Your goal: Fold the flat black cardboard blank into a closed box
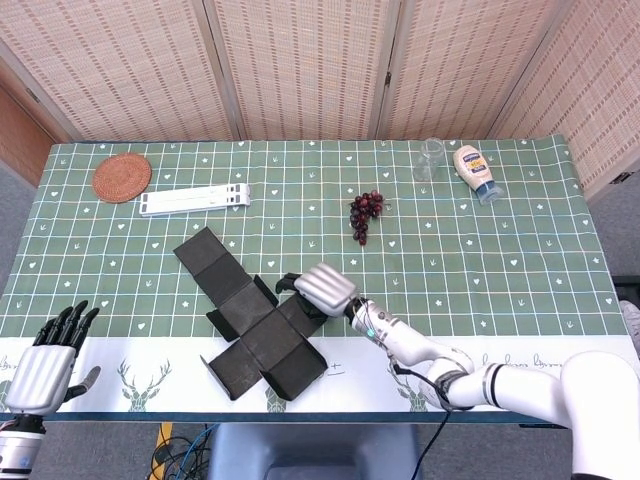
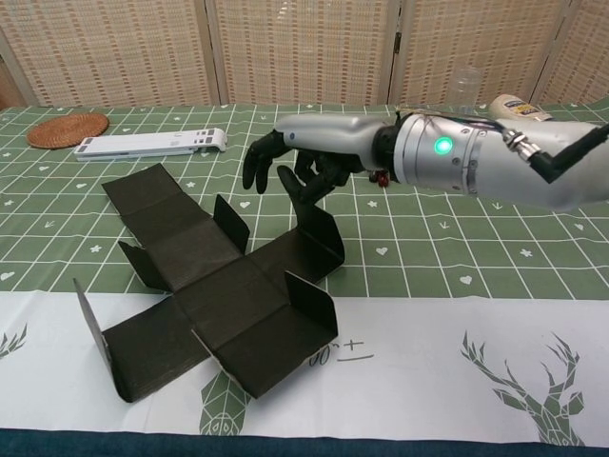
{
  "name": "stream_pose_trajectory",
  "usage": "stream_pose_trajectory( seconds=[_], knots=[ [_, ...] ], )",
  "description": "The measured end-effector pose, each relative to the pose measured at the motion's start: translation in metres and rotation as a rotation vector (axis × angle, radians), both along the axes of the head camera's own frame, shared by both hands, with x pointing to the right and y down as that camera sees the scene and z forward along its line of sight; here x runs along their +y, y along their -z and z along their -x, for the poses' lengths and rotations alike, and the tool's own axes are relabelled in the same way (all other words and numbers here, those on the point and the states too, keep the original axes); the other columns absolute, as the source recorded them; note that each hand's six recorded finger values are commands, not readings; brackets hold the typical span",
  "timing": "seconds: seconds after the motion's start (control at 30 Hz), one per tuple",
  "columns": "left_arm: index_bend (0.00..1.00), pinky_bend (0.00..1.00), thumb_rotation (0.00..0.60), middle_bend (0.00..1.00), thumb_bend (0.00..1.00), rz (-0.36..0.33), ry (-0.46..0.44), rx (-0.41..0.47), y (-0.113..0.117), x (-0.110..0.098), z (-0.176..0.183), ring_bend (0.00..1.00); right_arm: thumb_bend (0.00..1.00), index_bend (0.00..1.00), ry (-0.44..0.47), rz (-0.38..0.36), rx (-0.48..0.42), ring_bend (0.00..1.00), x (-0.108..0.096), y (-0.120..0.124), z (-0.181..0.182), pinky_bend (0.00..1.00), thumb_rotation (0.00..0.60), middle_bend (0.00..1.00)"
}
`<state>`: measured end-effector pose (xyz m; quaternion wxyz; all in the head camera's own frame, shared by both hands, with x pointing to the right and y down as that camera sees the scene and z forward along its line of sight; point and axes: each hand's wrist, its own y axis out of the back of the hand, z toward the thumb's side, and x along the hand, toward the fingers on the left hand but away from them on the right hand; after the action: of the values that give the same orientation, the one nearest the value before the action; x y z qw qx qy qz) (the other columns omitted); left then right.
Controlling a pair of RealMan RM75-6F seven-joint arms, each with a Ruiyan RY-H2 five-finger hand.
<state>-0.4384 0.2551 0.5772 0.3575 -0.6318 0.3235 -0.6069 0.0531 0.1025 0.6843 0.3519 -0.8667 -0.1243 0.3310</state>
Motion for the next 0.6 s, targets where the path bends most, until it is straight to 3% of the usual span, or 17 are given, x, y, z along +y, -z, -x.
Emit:
stream_pose_trajectory(
  seconds=[0.3, 0.6],
  knots=[
    [0.02, 0.13, 0.6, 0.0, 0.26, 0.001, 0.009, -0.002, 0.0, 0.002, 0.003, 0.03, 0.88, 0.39, 0.013, -0.04, 0.079, 0.82, -0.01, -0.016, 0.001, 1.0, 0.6, 0.34],
    [0.02, 0.13, 0.6, 0.0, 0.26, 0.005, 0.005, 0.006, -0.002, 0.003, 0.002, 0.03, 0.86, 0.39, 0.034, -0.068, 0.181, 0.83, -0.01, -0.026, -0.028, 1.0, 0.6, 0.44]
  ],
)
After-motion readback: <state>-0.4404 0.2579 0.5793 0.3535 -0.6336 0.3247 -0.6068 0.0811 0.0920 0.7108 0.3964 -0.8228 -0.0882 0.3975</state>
